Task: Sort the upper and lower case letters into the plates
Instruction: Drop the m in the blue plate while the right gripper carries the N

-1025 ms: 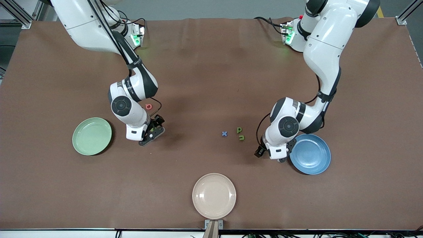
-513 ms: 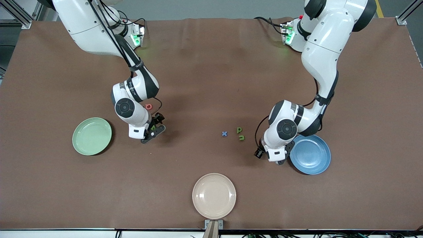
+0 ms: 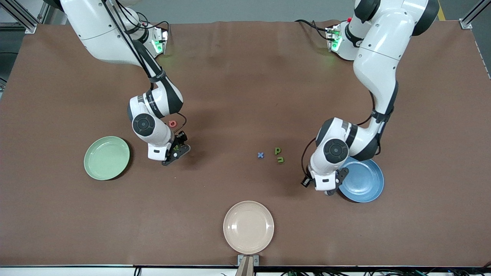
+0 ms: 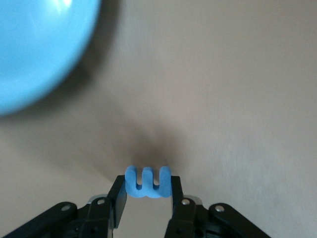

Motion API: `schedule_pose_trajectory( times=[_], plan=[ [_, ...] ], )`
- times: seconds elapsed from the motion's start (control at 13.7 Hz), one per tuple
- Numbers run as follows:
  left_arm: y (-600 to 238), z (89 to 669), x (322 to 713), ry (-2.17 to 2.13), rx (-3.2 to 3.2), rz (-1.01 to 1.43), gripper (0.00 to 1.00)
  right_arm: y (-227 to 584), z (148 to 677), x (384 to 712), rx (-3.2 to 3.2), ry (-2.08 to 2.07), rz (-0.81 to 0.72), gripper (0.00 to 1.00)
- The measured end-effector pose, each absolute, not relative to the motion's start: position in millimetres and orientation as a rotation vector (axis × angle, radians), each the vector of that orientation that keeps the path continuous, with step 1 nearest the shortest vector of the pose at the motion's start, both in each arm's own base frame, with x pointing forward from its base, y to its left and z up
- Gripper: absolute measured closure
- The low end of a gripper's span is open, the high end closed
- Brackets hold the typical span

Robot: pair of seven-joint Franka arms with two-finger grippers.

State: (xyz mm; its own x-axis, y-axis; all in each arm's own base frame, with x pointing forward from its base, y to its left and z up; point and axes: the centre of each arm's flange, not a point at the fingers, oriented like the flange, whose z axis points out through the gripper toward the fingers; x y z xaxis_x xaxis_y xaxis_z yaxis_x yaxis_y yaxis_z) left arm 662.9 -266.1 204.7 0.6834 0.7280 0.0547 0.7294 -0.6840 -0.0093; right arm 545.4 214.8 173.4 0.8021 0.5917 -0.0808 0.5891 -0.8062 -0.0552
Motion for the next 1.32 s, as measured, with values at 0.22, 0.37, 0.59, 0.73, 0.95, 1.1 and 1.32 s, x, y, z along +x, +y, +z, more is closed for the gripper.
schedule_pose_trajectory(
  times=[0.22, 0.37, 0.59, 0.73, 0.95, 1.1, 1.32],
  plan=[
    [-223.9, 253.9, 683.8, -1.025, -2.861, -0.081, 0.60, 217.5, 176.6, 544.8, -2.954, -0.976, 0.144, 0.64],
    [-178.7, 268.1, 693.8, -0.910, -2.874, -0.045, 0.60, 216.5, 178.9, 545.9, -2.956, -0.973, 0.140, 0.67],
    [-111.7, 252.5, 698.7, -0.802, -2.881, 0.042, 0.60, 198.3, 198.9, 557.2, -2.981, -0.929, 0.163, 0.67],
    [-88.1, 245.6, 699.7, -0.799, -2.879, 0.068, 0.43, 158.6, 243.3, 573.8, -3.018, -0.850, 0.213, 0.67],
    [-105.0, 246.3, 697.4, -0.815, -2.884, 0.067, 0.14, 61.1, 314.6, 587.0, -3.093, -0.776, 0.218, 0.67],
    [-143.1, 247.7, 690.8, -0.876, -2.883, 0.064, 0.00, -2.5, 327.0, 585.2, -3.126, -0.655, 0.221, 0.67],
    [-222.0, 251.0, 670.4, -0.935, -2.892, 0.062, 0.00, -63.5, 309.3, 579.5, -3.142, -0.512, 0.235, 0.67]
  ],
)
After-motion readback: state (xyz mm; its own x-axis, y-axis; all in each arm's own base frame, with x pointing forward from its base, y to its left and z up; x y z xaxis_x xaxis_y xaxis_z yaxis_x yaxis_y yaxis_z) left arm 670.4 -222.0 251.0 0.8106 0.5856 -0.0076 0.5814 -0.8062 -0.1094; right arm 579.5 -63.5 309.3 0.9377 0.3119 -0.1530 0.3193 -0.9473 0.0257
